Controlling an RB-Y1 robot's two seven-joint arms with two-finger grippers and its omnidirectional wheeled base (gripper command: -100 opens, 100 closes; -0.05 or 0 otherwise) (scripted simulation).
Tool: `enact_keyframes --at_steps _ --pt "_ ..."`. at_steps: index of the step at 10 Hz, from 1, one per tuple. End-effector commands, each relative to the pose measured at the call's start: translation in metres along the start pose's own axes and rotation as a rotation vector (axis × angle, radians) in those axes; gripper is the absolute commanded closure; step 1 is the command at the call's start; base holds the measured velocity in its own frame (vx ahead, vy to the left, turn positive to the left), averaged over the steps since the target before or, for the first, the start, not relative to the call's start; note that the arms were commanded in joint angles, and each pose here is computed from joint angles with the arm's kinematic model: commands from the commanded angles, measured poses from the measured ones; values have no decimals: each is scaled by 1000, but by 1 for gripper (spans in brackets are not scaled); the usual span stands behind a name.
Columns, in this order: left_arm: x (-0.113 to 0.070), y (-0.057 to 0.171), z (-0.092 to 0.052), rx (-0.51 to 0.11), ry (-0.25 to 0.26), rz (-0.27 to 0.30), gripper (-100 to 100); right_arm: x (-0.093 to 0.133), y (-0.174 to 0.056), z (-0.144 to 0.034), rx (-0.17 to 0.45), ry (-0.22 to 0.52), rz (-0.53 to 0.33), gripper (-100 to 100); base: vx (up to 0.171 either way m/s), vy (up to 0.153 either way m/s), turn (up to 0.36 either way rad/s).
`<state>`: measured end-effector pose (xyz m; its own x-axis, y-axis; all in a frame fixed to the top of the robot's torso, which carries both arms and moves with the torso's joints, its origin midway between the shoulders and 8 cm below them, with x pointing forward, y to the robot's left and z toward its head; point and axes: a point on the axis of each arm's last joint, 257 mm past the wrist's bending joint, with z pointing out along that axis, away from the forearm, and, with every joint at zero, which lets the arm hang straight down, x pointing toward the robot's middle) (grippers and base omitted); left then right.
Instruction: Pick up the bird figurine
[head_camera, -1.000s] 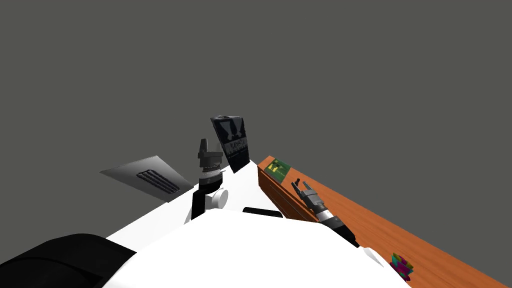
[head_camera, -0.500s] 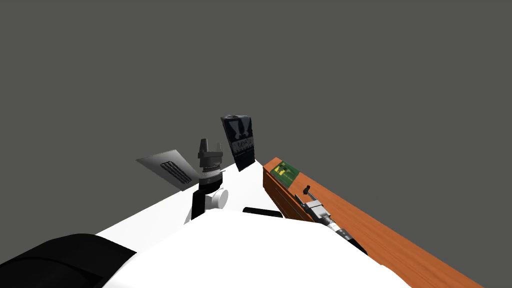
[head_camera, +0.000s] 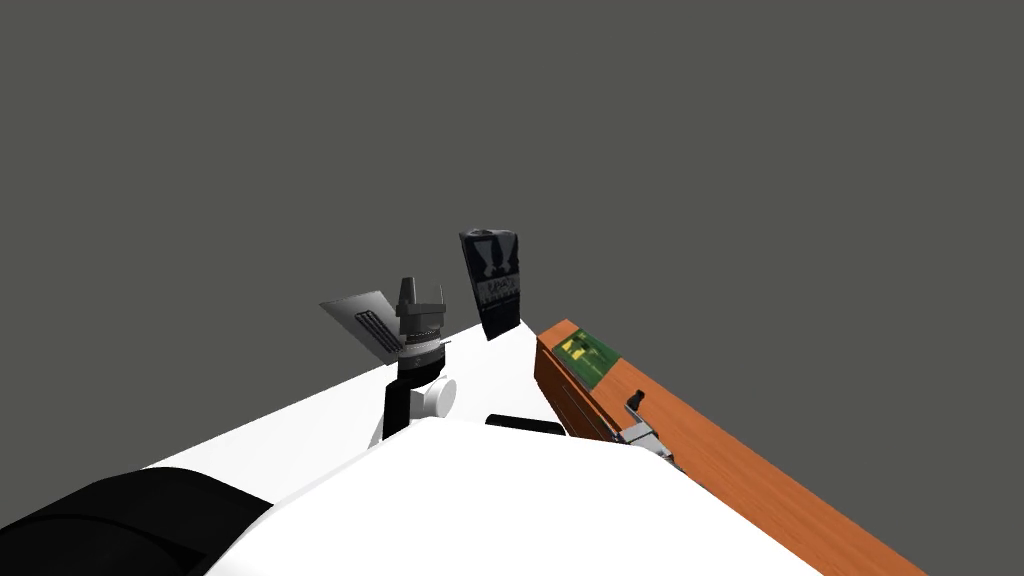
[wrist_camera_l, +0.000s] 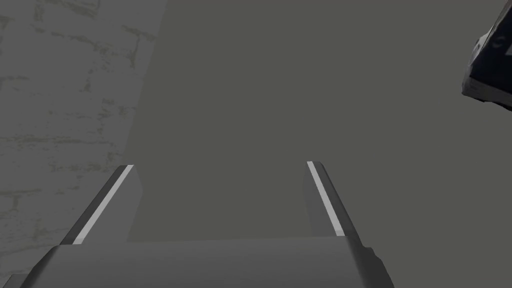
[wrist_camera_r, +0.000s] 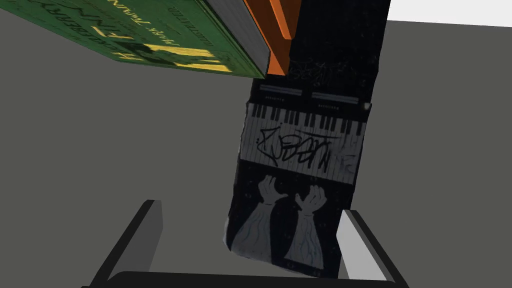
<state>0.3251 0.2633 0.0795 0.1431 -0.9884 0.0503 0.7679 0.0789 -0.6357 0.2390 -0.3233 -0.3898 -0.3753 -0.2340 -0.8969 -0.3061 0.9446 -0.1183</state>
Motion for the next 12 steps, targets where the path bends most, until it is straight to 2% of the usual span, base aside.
enact_keyframes --at_steps 1,2,3,4,5,6,7,8,9,10,11,12 --pt "0 0 0 0 0 0 0 35 -6 -16 1 93 -83 -100 45 23 284" --pt "0 0 0 0 0 0 0 36 -5 -16 -3 98 -94 -100 44 9 183" --pt "0 0 0 0 0 0 0 63 -10 -29 -7 167 -166 -100 55 7 343" --pt "0 0 0 0 0 0 0 70 -11 -31 -9 182 -171 -100 44 -1 145" --pt "0 0 0 0 0 0 0 94 -16 -45 -17 249 -236 -100 56 11 299" --pt "0 0 0 0 0 0 0 102 -17 -48 -19 266 -246 -100 51 -3 161" --pt "0 0 0 0 0 0 0 127 -22 -65 -32 335 -314 -100 57 -1 313" --pt "0 0 0 0 0 0 0 133 -23 -68 -34 348 -320 -100 46 -7 150" --pt "0 0 0 0 0 0 0 157 -29 -85 -53 417 -395 -100 50 -3 348" --pt "0 0 0 0 0 0 0 162 -29 -88 -54 428 -391 -100 45 -16 141" --pt "0 0 0 0 0 0 0 180 -34 -103 -77 482 -467 -100 54 -15 256" --pt "0 0 0 0 0 0 0 189 -35 -110 -78 505 -459 -100 46 -17 162"
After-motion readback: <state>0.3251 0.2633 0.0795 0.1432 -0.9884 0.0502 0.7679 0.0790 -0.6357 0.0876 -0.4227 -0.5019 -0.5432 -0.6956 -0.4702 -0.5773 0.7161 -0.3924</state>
